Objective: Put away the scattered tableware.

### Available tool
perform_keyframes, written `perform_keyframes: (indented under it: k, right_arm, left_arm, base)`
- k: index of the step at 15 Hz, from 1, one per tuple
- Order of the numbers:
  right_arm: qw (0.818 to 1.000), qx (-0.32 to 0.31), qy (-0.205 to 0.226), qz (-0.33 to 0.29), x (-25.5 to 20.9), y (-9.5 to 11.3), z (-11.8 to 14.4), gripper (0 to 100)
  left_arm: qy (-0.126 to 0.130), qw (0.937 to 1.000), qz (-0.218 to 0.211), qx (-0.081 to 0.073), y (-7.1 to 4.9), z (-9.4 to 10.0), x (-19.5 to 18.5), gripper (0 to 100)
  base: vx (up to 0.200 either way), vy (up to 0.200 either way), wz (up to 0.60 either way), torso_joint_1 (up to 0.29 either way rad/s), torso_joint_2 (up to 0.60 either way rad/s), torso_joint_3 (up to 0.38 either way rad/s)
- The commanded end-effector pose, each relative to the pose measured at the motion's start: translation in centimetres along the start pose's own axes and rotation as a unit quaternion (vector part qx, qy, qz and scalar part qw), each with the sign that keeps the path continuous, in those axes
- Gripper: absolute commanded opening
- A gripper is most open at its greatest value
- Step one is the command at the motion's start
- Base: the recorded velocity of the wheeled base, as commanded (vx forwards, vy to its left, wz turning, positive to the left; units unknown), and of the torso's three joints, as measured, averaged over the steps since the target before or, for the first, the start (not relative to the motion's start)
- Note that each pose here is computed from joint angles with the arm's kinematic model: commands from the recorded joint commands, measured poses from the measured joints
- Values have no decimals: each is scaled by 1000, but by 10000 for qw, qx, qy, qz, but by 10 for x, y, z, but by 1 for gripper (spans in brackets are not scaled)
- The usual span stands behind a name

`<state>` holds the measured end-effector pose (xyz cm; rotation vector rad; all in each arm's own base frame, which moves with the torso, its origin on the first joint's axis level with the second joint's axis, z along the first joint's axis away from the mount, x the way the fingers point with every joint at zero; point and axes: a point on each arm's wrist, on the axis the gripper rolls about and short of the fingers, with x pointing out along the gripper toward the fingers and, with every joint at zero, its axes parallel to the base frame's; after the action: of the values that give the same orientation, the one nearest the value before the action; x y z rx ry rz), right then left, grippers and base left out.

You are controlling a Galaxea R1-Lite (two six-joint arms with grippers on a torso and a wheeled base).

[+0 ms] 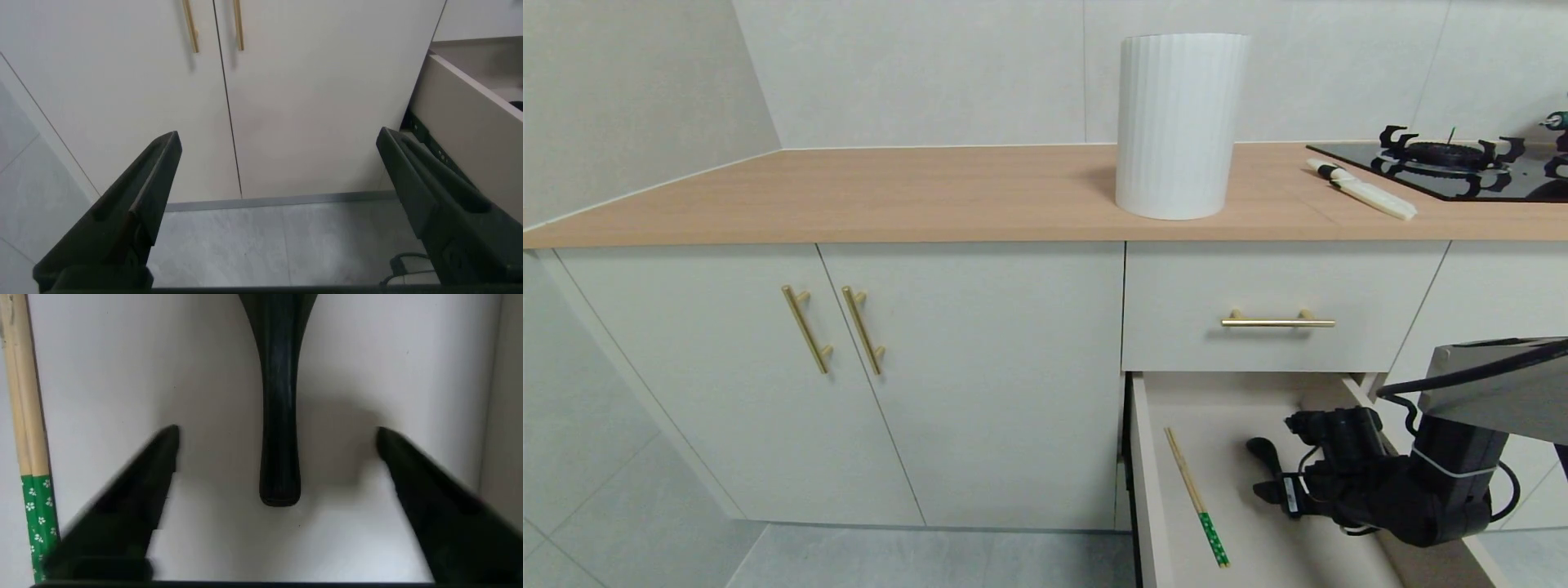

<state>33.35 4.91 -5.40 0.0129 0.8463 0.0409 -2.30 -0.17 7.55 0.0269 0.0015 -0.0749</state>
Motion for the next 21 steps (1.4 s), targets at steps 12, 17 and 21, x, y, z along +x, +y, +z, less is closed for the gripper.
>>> perform_keyframes:
  k: [12, 17, 21]
  right_arm:
    - [9915, -180, -977, 834, -189, 13, 67, 100]
    - [9901, -441, -772, 1089, -227, 27, 62, 100]
    - [9900, -466, -740, 1108, -228, 27, 60, 100]
  left_arm:
    - [3, 10000, -1, 3, 0, 0, 0, 100]
    - [3, 10000, 6, 3, 0, 0, 0, 100]
    - [3, 10000, 6, 3, 0, 0, 0, 100]
  base:
    - [0, 0, 0, 0, 0, 0]
    - [0, 0, 0, 0, 0, 0]
    - [-150, 0, 0, 4, 1, -1]
